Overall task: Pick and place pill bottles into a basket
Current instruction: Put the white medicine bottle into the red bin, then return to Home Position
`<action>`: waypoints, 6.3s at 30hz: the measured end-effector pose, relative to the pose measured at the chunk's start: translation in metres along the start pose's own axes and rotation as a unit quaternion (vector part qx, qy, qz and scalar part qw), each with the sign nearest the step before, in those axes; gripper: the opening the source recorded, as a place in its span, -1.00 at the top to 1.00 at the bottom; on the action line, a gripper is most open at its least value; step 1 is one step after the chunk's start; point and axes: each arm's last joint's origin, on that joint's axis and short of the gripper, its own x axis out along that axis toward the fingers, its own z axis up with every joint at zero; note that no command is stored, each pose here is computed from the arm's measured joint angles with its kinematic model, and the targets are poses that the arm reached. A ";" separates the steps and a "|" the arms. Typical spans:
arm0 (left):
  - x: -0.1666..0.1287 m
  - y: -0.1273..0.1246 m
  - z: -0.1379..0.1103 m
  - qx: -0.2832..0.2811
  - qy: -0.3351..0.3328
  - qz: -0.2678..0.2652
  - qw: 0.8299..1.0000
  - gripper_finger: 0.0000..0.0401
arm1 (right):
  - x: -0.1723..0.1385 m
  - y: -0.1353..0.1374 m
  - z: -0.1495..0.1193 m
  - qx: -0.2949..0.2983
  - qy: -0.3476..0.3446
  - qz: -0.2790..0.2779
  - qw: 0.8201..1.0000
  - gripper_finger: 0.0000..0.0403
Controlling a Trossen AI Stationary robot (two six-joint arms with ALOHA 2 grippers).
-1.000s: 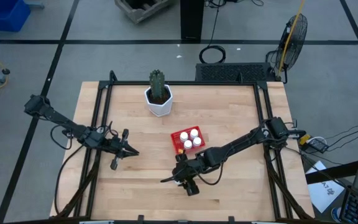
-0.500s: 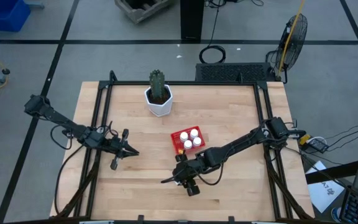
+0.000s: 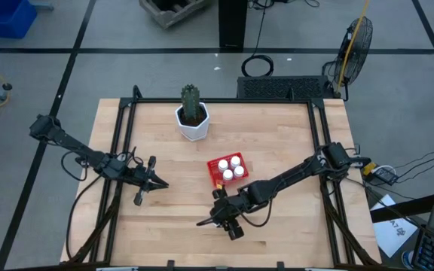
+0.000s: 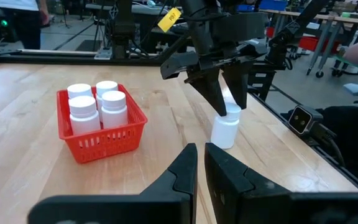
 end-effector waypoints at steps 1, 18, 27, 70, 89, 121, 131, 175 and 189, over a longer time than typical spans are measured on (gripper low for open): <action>0.000 0.000 0.000 0.000 0.000 0.000 1.000 0.82 | 0.003 0.000 -0.001 0.000 0.001 0.000 1.000 0.02; 0.000 0.000 -0.003 -0.006 0.014 0.002 1.000 0.82 | 0.015 0.004 -0.005 -0.013 0.000 0.007 1.000 0.02; 0.000 0.000 -0.003 -0.006 0.014 0.002 1.000 0.82 | 0.011 0.001 -0.003 -0.013 0.000 0.002 1.000 0.16; 0.000 0.000 -0.003 -0.007 0.013 0.002 1.000 0.82 | -0.060 -0.115 -0.027 0.041 0.010 -0.167 0.985 0.16; 0.000 0.000 -0.003 -0.009 0.013 0.002 1.000 0.82 | -0.062 -0.124 -0.028 0.065 -0.002 -0.127 0.990 0.16; 0.000 0.000 -0.003 -0.010 0.013 0.002 1.000 0.82 | -0.054 -0.130 -0.046 0.083 -0.010 -0.123 0.989 -0.19; 0.000 0.000 -0.003 -0.013 0.013 0.002 1.000 0.82 | -0.066 -0.126 -0.039 0.073 -0.028 -0.127 0.989 -0.19; -0.016 0.031 0.007 -0.032 -0.029 0.041 0.998 0.97 | -0.204 0.003 -0.223 0.038 -0.394 -0.063 0.916 1.00; -0.025 0.041 0.009 -0.042 -0.052 0.097 0.993 0.92 | -0.222 0.000 -0.258 0.030 -0.388 -0.112 0.915 1.00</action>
